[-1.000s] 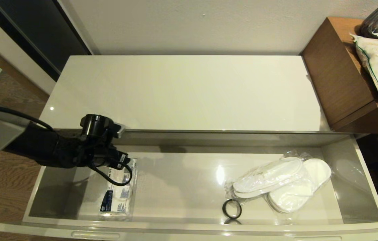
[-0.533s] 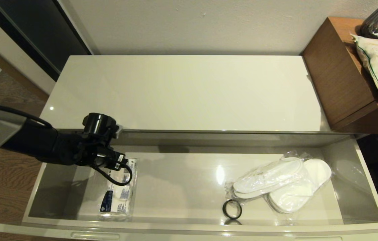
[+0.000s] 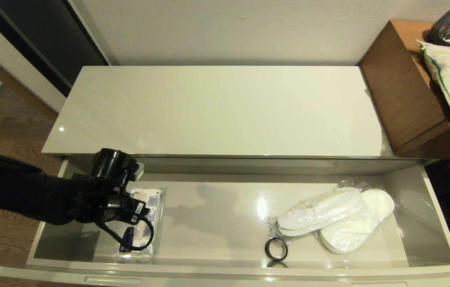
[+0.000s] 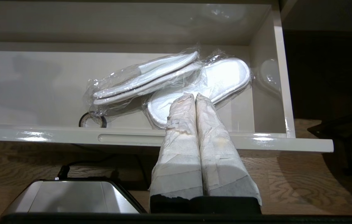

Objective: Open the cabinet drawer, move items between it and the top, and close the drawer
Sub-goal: Take out the tissue from the drawer

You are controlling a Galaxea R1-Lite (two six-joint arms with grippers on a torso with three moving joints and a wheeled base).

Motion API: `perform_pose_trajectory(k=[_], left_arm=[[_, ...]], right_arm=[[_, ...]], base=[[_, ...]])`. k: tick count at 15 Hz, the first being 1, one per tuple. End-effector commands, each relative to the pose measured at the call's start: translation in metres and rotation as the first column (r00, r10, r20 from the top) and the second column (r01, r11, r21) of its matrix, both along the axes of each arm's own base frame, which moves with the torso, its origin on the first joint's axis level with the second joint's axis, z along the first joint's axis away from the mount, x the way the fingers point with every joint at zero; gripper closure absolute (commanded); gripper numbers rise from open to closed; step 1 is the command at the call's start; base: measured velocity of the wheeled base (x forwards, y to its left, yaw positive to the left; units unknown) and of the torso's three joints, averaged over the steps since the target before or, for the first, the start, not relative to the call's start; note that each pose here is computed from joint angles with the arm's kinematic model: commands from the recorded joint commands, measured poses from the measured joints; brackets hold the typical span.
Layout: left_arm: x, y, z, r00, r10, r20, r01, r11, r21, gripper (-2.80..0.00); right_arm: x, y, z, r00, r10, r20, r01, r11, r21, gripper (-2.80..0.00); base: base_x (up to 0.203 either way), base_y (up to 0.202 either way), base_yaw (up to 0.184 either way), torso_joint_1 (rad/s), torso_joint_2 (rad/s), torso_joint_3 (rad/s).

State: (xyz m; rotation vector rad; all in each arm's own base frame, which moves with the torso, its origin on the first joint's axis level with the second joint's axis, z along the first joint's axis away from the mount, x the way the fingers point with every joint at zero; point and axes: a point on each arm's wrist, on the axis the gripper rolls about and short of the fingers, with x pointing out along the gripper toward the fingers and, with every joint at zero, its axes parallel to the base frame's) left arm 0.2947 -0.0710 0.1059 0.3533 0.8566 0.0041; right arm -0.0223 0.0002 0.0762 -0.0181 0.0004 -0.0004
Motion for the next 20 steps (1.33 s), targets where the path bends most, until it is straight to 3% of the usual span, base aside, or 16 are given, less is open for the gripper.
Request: perform_pose_trajectory(k=[1, 7, 11, 14, 20], left_arm=[[-0.018, 0.0, -0.002, 1.0, 0.024, -0.012, -0.024, 1.0, -0.008, -2.8], [-0.015, 0.001, -0.048, 0.982, 0.116, -0.148, -0.118, 0.993, -0.001, -2.8], [0.022, 0.001, -0.08, 0.985, 0.147, -0.092, -0.148, 0.989, -0.009, -2.8], [0.055, 0.006, -0.091, 0.986, 0.16, -0.056, -0.16, 0.987, -0.002, -2.8], [0.071, 0.016, -0.112, 0.983, 0.164, -0.081, -0.162, 0.986, 0.03, -2.8]], right_arm=[[0.0, 0.0, 0.0, 1.0, 0.0, -0.001, 0.0, 1.0, 0.0, 0.0], [0.0, 0.0, 0.0, 1.0, 0.0, -0.001, 0.0, 1.0, 0.0, 0.0], [0.0, 0.0, 0.0, 1.0, 0.0, -0.001, 0.0, 1.0, 0.0, 0.0], [0.0, 0.0, 0.0, 1.0, 0.0, -0.001, 0.0, 1.0, 0.0, 0.0], [0.0, 0.0, 0.0, 1.0, 0.0, -0.001, 0.0, 1.0, 0.0, 0.0]], base=[[0.0, 0.0, 0.0, 0.0, 0.0, 0.0], [0.0, 0.0, 0.0, 0.0, 0.0, 0.0], [0.0, 0.0, 0.0, 0.0, 0.0, 0.0], [0.0, 0.0, 0.0, 0.0, 0.0, 0.0], [0.0, 0.0, 0.0, 0.0, 0.0, 0.0]])
